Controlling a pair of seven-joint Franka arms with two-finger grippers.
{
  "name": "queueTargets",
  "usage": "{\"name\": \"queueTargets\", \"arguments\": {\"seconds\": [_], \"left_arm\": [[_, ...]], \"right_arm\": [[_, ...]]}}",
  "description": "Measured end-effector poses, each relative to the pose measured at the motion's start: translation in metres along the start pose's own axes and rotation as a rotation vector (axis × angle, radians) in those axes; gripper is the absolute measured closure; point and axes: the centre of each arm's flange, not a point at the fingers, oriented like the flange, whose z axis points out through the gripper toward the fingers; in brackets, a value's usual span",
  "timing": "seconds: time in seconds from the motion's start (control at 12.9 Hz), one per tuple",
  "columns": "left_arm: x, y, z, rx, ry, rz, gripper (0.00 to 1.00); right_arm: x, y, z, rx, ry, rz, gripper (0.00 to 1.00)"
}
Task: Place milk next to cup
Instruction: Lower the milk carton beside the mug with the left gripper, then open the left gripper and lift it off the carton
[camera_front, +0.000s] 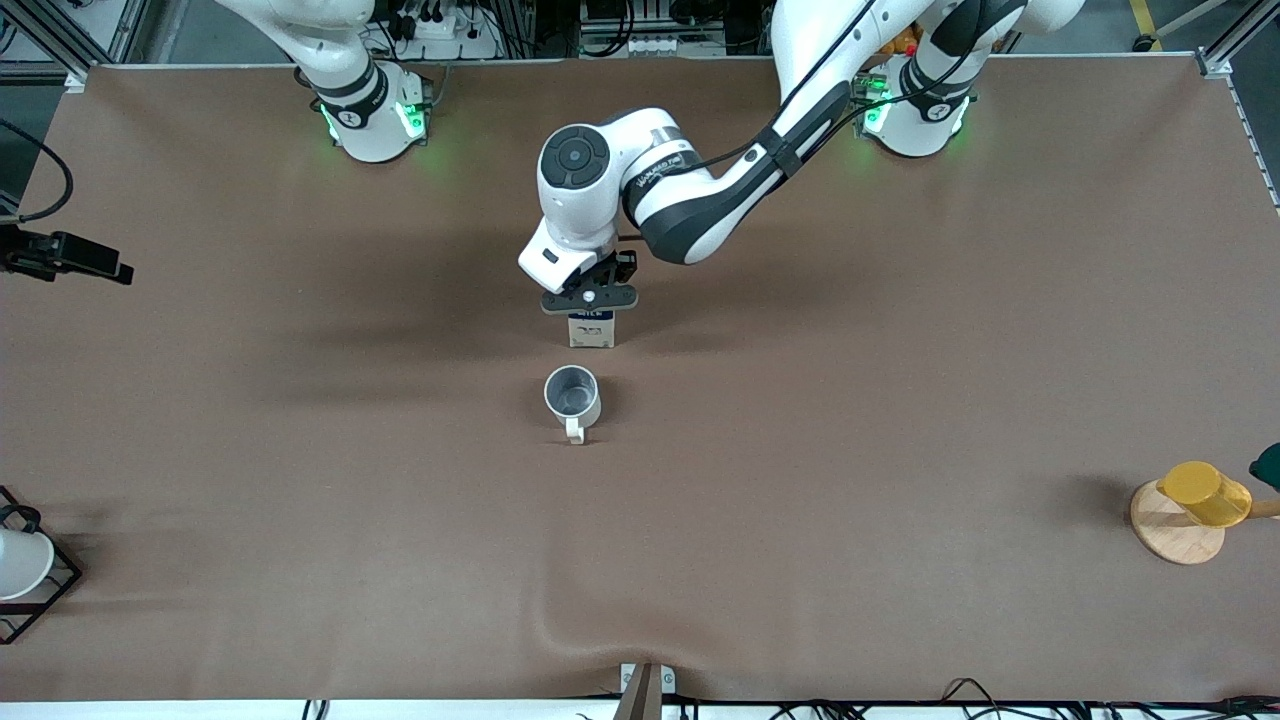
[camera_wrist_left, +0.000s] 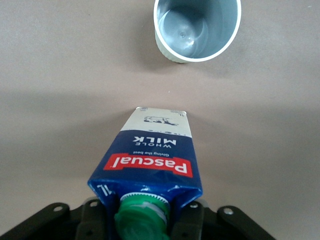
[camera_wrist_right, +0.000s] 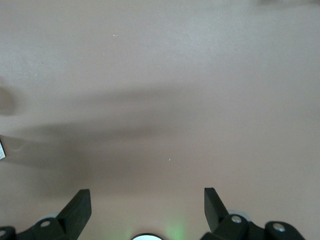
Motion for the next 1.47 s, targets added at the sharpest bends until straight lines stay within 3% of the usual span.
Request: {"name": "queueTargets", "arguments": {"seconds": [0.31,0.39,0.93,1.24,1.47], "left_arm": [[0.003,-0.001,0.011,0.009,-0.005,-0.003,0.08],[0.003,-0.001,0.012,0.006,-0.004,-0.003,0.01],[0.009,0.004,-0.007,-0.031,0.019,-0.031,0.0],[0.014,0.002,-0.058,-0.096,0.043,-0.063,0.0],[0.016,-0.02,-0.11,-0.047,0.063,-0.086,0.0]], "right_arm": [[0.002,-0.022,-0.001,-0.006,0.002,-0.042,0.0],[0.002,-0.029,0.0,-0.008,0.002,-0.056,0.0],[0.004,-0.056,-0.003,-0.02,0.014,-0.102,0.0],[0.006,-0.058,-0.007,-0.022,0.037,-0.107,0.0],[0.006,-0.064,-0.008,-0.024,0.044,-0.118,0.0]]}}
